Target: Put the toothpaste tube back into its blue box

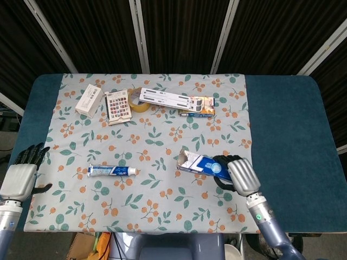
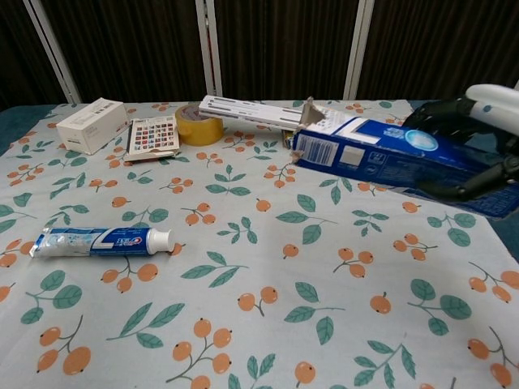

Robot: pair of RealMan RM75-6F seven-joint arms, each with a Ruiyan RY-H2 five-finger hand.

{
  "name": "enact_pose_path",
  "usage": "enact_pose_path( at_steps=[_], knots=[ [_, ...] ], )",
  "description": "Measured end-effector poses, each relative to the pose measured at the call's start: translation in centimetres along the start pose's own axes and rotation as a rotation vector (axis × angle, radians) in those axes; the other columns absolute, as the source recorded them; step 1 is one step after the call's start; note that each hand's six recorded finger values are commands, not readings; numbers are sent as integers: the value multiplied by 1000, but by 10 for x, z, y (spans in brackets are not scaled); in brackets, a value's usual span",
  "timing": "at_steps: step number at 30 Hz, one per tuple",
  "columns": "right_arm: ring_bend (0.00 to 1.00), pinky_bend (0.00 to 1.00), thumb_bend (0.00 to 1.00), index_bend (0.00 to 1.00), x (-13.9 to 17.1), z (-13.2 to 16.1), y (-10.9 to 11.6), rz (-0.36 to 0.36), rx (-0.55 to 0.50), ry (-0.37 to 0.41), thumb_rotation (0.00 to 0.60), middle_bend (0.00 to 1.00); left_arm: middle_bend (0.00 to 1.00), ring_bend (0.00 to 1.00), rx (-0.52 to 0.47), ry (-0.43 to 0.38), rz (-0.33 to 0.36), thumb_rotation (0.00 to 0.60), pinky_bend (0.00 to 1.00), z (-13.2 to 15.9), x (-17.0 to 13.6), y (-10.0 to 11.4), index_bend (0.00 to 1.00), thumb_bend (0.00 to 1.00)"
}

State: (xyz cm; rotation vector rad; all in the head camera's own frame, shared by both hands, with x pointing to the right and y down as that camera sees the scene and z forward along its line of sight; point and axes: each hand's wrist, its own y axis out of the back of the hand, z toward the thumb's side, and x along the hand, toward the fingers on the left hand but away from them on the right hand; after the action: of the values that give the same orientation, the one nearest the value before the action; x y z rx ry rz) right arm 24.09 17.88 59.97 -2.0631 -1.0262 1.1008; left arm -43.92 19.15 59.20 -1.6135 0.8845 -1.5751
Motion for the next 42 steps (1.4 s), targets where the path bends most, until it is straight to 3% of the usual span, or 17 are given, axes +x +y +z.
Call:
enact_pose_path(
  at_steps=[8, 15, 21, 27, 34, 42],
  knots=[
    [422, 399, 346, 366, 15, -9, 22, -24, -15, 11, 600, 480, 199, 171, 43, -59, -63, 600, 310, 45, 37, -14, 208, 32],
    [422, 399, 346, 365, 16, -11, 30, -37, -46, 13, 600, 480, 300, 264, 96, -141, -161, 600, 396, 111, 68, -59, 344, 79],
    [422, 399, 346, 366, 15, -13, 32, -45, -53, 10, 600, 480, 363, 317, 121, -174, -174, 600, 423, 145, 86, -79, 380, 103],
    [422, 399, 346, 366, 15, -13, 34, -55, -61, 10, 600, 480, 451, 389, 128, -178, -179, 600, 468, 156, 91, -85, 445, 144],
    [423, 399, 346, 366, 15, -13, 35, -57, -63, 8, 600, 480, 677, 594, 143, -183, -180, 600, 630, 158, 88, -88, 659, 365],
    [423, 399, 346, 365, 14, -16, 36, -61, -67, -1, 600, 480, 707, 620, 182, -224, -102, 600, 650, 156, 90, -65, 690, 403]
  ],
)
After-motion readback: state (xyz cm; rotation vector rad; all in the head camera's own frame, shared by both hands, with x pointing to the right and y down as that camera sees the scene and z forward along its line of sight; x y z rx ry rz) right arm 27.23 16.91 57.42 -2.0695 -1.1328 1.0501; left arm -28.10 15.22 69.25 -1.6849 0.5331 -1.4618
